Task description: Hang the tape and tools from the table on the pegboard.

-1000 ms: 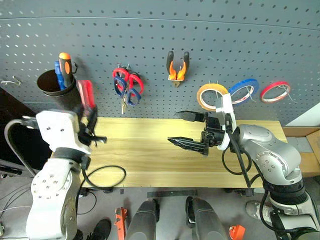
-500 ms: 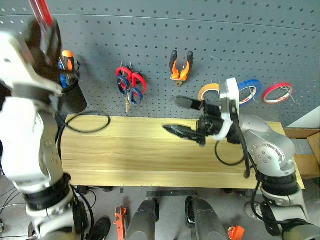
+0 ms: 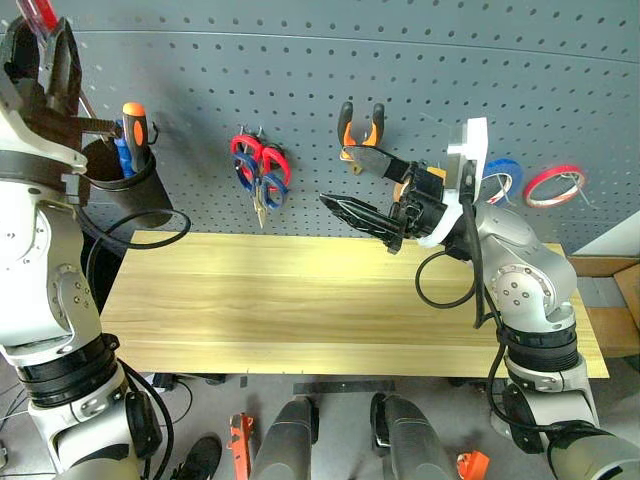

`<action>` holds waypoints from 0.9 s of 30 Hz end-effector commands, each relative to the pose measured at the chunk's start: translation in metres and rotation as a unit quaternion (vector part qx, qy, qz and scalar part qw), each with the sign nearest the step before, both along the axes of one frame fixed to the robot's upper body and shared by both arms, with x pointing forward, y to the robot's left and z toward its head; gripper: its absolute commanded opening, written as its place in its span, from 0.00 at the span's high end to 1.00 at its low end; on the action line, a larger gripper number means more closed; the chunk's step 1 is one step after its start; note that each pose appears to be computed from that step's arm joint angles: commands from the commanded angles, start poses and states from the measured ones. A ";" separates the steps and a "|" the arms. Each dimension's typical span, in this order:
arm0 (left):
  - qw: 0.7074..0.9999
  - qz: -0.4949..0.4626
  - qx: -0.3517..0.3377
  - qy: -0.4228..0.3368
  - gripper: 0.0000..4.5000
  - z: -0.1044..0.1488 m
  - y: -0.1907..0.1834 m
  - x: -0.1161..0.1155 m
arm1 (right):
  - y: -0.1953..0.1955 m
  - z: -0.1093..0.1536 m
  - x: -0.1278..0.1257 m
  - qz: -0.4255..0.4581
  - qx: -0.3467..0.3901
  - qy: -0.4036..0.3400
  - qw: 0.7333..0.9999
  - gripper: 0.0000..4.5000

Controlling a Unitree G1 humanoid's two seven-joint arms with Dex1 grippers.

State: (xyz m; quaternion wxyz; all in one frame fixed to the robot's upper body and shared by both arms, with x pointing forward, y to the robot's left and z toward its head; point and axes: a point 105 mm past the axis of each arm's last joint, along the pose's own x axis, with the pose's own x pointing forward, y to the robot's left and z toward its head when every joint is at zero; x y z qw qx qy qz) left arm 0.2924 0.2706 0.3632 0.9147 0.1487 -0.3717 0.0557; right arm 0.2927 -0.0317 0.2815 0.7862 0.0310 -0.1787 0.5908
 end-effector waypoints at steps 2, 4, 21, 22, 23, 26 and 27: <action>0.999 0.032 -0.007 -0.023 0.83 0.003 0.016 -0.011 | 0.000 0.007 -0.005 0.000 -0.006 -0.028 1.000 0.00; 0.999 0.036 -0.015 -0.019 0.83 -0.003 0.019 -0.007 | 0.000 0.006 -0.004 0.000 -0.008 -0.026 1.000 0.00; 0.999 -0.002 -0.033 -0.005 0.02 -0.018 0.021 -0.004 | -0.001 -0.003 -0.003 0.007 -0.031 -0.019 0.999 0.00; 0.999 -0.030 -0.025 0.005 0.02 -0.020 0.011 -0.003 | -0.001 -0.005 -0.003 0.012 -0.034 -0.014 0.999 0.00; 0.997 -0.071 -0.012 0.026 0.02 -0.024 -0.004 -0.002 | -0.002 -0.009 -0.004 0.021 -0.038 -0.005 0.999 0.00; 0.972 -0.206 0.030 0.111 0.02 -0.049 -0.052 -0.008 | -0.013 -0.034 -0.006 0.035 -0.069 0.027 0.997 0.00; 0.962 -0.240 0.022 0.131 0.02 -0.055 -0.061 -0.012 | -0.018 -0.040 -0.006 0.030 -0.068 0.040 0.996 0.00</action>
